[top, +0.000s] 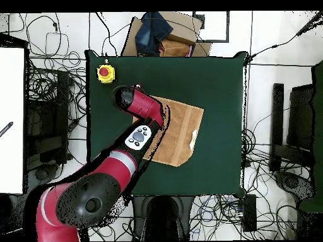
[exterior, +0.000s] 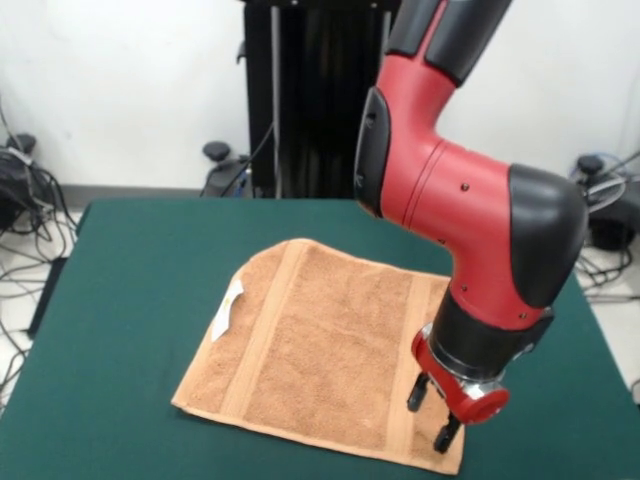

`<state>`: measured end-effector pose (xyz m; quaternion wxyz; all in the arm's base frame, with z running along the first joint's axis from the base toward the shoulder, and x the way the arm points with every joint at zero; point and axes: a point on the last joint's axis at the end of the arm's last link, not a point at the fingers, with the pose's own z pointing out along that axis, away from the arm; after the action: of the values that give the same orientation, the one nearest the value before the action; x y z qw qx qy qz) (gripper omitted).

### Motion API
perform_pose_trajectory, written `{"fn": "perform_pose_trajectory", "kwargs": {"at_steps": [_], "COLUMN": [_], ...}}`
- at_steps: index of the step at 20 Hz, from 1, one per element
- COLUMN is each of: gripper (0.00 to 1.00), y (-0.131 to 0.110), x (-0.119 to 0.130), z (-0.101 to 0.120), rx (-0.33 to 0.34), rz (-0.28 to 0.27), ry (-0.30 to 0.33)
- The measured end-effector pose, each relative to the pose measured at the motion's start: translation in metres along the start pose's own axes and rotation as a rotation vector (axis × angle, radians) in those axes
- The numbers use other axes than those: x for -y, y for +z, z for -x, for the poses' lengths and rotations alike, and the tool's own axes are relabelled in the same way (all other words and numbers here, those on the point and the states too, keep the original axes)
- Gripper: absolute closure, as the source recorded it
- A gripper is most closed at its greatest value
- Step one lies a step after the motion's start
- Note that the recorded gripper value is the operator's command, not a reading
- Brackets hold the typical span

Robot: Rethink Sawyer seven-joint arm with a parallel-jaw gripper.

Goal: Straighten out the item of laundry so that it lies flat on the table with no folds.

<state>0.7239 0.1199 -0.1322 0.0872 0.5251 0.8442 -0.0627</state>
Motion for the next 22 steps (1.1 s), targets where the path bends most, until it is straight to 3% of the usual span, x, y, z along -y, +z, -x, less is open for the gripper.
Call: {"fn": "perform_pose_trajectory", "kwargs": {"at_steps": [13,22], "gripper": [0.00,0.00], "y": [0.005,0.007], "x": [0.043,0.073], "z": [-0.017,-0.018], "rx": [-0.063,-0.050], "rz": [-0.068,-0.085], "ry": [0.016,-0.005]}}
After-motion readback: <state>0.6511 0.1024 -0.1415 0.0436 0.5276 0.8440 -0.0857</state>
